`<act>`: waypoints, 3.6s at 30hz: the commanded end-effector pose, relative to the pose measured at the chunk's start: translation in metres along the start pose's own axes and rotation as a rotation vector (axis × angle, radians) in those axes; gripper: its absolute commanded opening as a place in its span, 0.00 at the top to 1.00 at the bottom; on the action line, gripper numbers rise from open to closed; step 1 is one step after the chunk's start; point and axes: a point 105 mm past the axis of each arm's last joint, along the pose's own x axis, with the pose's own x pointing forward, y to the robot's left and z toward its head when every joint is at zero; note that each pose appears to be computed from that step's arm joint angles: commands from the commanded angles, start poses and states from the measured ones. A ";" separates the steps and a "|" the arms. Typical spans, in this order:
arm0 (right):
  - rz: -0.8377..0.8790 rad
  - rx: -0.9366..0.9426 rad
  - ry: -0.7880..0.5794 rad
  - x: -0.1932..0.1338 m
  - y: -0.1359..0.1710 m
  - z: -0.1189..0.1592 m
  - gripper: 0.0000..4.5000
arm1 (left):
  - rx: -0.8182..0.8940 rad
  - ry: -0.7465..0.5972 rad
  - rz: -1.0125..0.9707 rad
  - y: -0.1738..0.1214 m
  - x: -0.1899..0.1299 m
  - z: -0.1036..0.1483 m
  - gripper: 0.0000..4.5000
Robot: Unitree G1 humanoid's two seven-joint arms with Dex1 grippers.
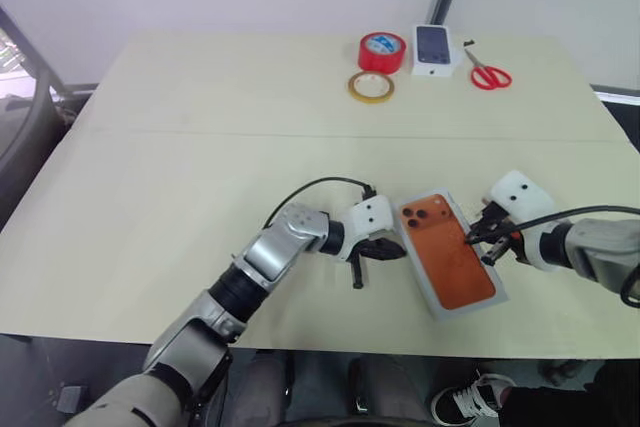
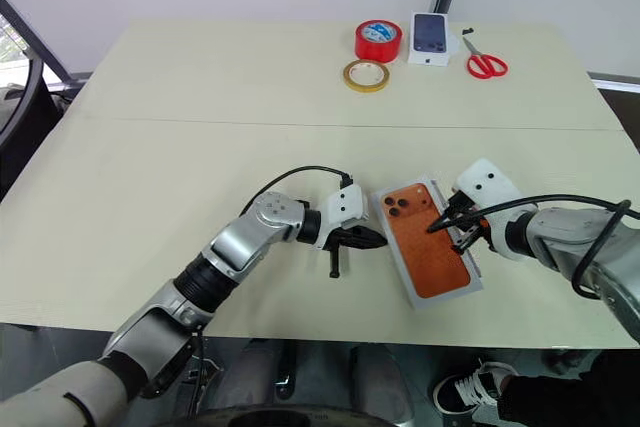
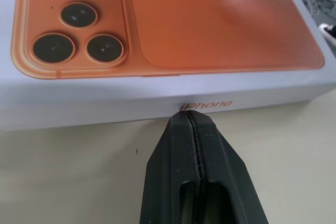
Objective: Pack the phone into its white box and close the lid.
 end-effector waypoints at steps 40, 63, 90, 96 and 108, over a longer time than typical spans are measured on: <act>-0.103 0.031 -0.008 0.011 -0.020 -0.004 0.99 | -0.085 -0.109 0.009 0.004 0.009 0.023 1.00; -0.134 0.034 -0.015 0.003 -0.026 -0.004 0.99 | -0.102 -0.097 -0.023 0.006 -0.008 0.019 1.00; -0.094 0.044 -0.003 0.004 -0.015 -0.010 0.99 | -0.103 -0.145 -0.016 0.001 0.027 0.034 1.00; -0.095 0.047 0.002 0.004 -0.017 -0.011 0.99 | -0.111 -0.157 -0.038 -0.004 0.028 0.037 1.00; -0.108 0.060 0.017 0.005 -0.022 -0.017 0.99 | -0.115 -0.160 -0.073 -0.010 0.030 0.039 1.00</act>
